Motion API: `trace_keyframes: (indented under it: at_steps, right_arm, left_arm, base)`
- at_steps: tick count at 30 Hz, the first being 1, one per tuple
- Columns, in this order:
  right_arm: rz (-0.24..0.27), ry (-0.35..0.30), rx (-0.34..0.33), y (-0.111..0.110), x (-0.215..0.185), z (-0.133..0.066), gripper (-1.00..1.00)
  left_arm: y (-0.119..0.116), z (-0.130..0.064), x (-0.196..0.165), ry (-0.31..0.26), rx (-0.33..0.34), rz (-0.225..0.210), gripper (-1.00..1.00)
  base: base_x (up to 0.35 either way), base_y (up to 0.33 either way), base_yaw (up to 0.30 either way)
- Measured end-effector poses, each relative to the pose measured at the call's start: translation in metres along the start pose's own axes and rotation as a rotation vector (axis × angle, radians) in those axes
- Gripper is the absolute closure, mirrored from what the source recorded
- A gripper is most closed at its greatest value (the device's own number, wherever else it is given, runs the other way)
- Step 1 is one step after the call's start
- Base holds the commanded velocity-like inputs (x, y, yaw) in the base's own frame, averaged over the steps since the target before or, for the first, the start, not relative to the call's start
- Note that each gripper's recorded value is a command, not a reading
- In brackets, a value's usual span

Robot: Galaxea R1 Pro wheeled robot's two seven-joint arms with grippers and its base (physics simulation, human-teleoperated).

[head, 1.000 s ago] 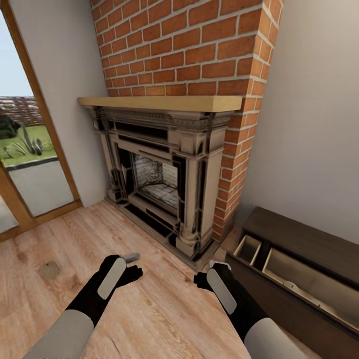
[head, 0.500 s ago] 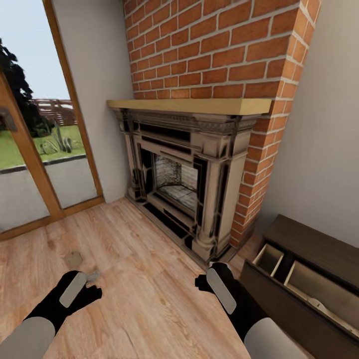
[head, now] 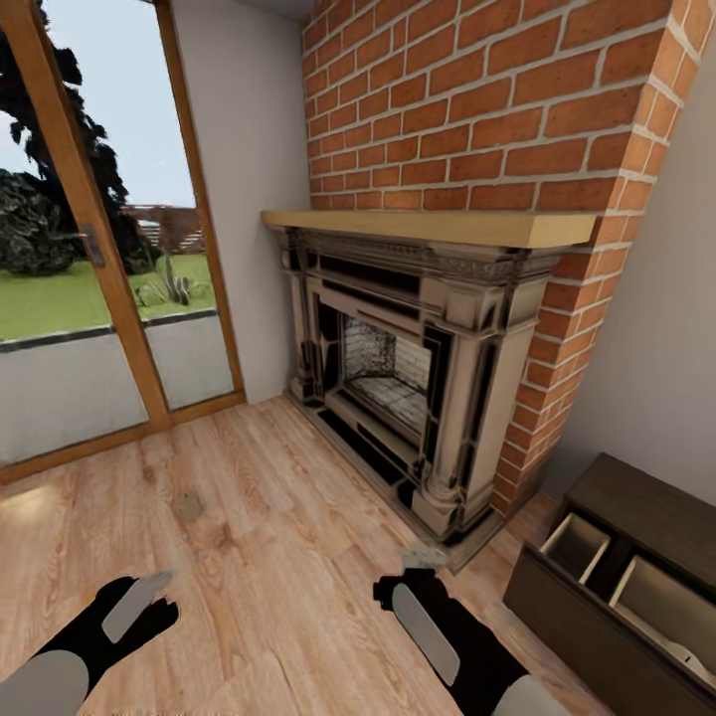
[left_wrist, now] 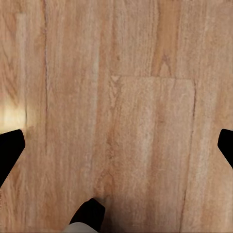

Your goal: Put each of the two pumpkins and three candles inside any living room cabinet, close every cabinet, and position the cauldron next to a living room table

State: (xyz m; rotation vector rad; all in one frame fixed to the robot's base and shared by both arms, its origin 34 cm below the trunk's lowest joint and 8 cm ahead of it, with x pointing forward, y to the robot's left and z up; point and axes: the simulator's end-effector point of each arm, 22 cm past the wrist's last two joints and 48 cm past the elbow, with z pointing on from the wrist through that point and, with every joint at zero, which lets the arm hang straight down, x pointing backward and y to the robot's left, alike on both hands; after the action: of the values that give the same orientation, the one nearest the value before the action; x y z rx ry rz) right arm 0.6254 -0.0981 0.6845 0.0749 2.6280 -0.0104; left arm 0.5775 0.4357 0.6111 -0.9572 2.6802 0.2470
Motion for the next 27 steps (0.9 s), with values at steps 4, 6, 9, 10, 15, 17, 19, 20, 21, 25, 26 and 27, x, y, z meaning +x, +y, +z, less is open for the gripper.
trace_keyframes:
  at_steps: [4,6,9,10,15,17,19,20,21,25,26,27]
  right_arm:
    - [-0.053,0.004,0.005,0.008,0.017,0.0,-1.0]
    - [-0.062,-0.008,-0.01,0.014,0.021,0.002,-1.0]
    - [-0.065,-0.012,-0.038,0.019,0.033,0.01,-1.0]
    - [-0.071,-0.004,-0.043,0.019,0.039,0.014,-1.0]
    - [-0.085,0.013,-0.054,0.019,0.051,0.02,-1.0]
    - [-0.085,0.015,-0.054,0.019,0.052,0.02,-1.0]
    - [-0.083,0.014,-0.053,0.018,0.052,0.021,-1.0]
    - [-0.076,0.005,-0.05,0.017,0.052,0.022,-1.0]
    - [-0.071,0.001,-0.045,0.015,0.054,0.024,-1.0]
    - [-0.074,-0.011,-0.025,0.009,0.061,0.029,-1.0]
    - [-0.077,-0.013,-0.024,0.009,0.061,0.029,-1.0]
    - [-0.079,-0.015,-0.023,0.009,0.062,0.03,-1.0]
  left_arm:
    - [0.005,0.0,0.0,-0.017,0.004,0.006,-1.0]
    - [0.009,0.006,0.008,-0.013,0.003,-0.001,-1.0]
    - [0.012,0.012,0.01,-0.044,0.004,-0.026,-1.0]
    - [0.015,0.014,0.012,-0.048,-0.001,-0.029,-1.0]
    - [0.02,0.019,0.016,-0.062,-0.014,0.015,-1.0]
    - [0.015,0.019,0.015,-0.067,0.016,0.03,-1.0]
    - [0.009,0.019,0.014,-0.071,0.043,0.039,-1.0]
    - [0.005,0.018,0.014,-0.074,0.066,0.05,-1.0]
    - [0.003,0.018,0.013,-0.076,0.077,0.059,-1.0]
    - [-0.002,0.018,0.013,-0.085,0.093,0.098,-1.0]
    - [-0.002,0.018,0.013,-0.085,0.094,0.102,-1.0]
    - [-0.002,0.018,0.012,-0.086,0.094,0.105,-1.0]
  base:
    - [0.0,0.0,0.235]
    - [0.0,0.0,0.254]
    - [0.0,0.0,0.273]
    - [0.0,0.0,0.28]
    - [0.001,0.0,0.287]
    - [0.077,0.0,0.289]
    - [0.211,0.0,0.289]
    - [0.272,0.0,0.289]
    - [0.294,0.005,0.289]
    - [0.3,0.05,0.289]
    - [0.279,0.058,0.281]
    - [0.274,0.037,0.24]
